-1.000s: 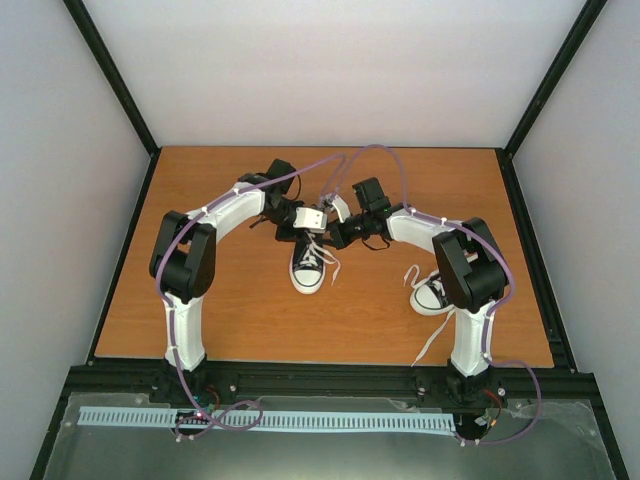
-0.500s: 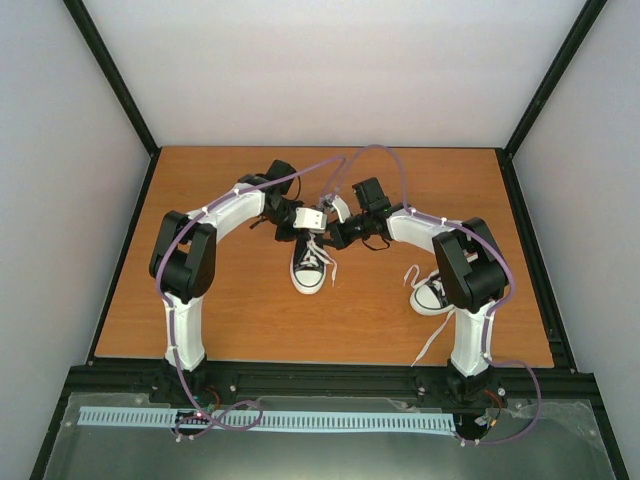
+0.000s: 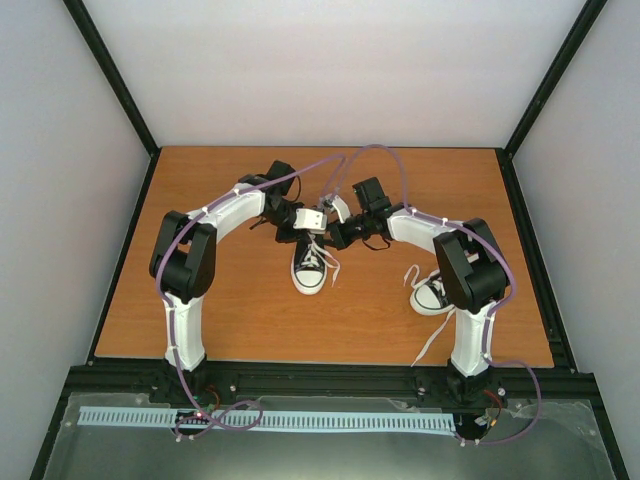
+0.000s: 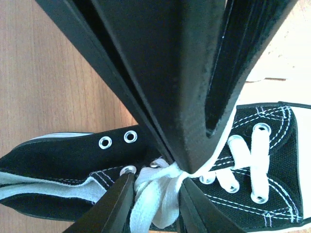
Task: Tie the shoes
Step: Wrap the shoelace around the shoelace.
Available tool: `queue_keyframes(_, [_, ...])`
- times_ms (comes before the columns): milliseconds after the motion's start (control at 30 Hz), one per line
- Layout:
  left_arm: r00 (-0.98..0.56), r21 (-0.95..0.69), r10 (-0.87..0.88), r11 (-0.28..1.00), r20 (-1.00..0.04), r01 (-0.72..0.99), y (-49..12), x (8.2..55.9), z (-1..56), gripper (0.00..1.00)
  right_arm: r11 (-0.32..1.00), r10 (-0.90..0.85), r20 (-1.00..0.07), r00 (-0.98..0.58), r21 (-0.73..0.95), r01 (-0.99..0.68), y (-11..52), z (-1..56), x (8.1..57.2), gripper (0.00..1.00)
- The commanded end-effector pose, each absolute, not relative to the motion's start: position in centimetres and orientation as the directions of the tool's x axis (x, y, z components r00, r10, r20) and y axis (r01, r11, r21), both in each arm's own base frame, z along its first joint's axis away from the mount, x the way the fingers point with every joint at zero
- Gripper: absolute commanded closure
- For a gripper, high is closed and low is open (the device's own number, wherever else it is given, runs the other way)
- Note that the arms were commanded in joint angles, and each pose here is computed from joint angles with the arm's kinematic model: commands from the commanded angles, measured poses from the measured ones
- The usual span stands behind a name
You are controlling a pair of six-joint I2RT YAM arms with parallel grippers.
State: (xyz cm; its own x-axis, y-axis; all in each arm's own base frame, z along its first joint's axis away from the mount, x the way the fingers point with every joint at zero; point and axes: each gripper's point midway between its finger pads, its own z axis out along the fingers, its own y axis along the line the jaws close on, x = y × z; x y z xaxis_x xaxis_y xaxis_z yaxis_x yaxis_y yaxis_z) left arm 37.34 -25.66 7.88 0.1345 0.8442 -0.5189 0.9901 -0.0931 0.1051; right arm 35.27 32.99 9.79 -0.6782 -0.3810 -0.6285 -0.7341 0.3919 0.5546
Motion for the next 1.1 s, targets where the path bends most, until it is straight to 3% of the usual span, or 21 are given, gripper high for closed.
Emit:
queue_keyframes(0, [0.104,0.08,0.829,-0.072,-0.549,0.994,-26.0,37.3,8.7,0.73,0.316,-0.363,-0.686,-0.631,0.546,-0.776,33.6,12.7,35.3,0.97])
queue_keyframes(133, [0.095,0.072,0.823,-0.066,-0.56,0.995,-26.3,37.4,8.9,0.65,0.269,-0.378,-0.687,-0.62,0.559,-0.784,33.8,12.8,34.6,0.97])
queue_keyframes(267, [0.093,0.059,0.826,-0.072,-0.557,0.996,-26.3,37.3,8.5,0.65,0.242,-0.369,-0.706,-0.605,0.555,-0.796,34.0,13.5,34.4,0.97])
queue_keyframes(467, [0.094,0.053,0.813,-0.077,-0.574,0.996,-26.5,37.0,9.0,0.95,0.242,-0.385,-0.692,-0.611,0.563,-0.79,33.9,12.8,34.1,0.94])
queue_keyframes(533, [0.093,0.05,0.81,-0.079,-0.579,0.996,-26.6,36.9,9.1,0.99,0.245,-0.391,-0.689,-0.61,0.561,-0.791,33.7,12.7,33.9,0.89])
queue_keyframes(800, [0.088,0.038,0.808,-0.081,-0.583,0.996,-26.6,36.5,8.9,0.99,0.263,-0.317,-0.722,-0.615,0.556,-0.788,30.9,15.0,35.4,0.61])
queue_keyframes(867, [0.088,0.04,0.807,-0.08,-0.584,0.996,-26.6,36.6,8.9,0.99,0.279,-0.312,-0.721,-0.618,0.553,-0.785,30.3,15.0,35.8,0.58])
queue_keyframes(967, [0.088,0.039,0.807,-0.08,-0.585,0.996,-26.6,36.6,8.8,0.99,0.293,-0.305,-0.709,-0.636,0.566,-0.771,29.8,14.3,36.2,0.6])
queue_keyframes(1067, [0.09,0.041,0.807,-0.081,-0.583,0.996,-26.6,36.6,8.8,0.99,0.35,-0.309,-0.673,-0.672,0.577,-0.738,29.8,12.5,37.3,0.76])
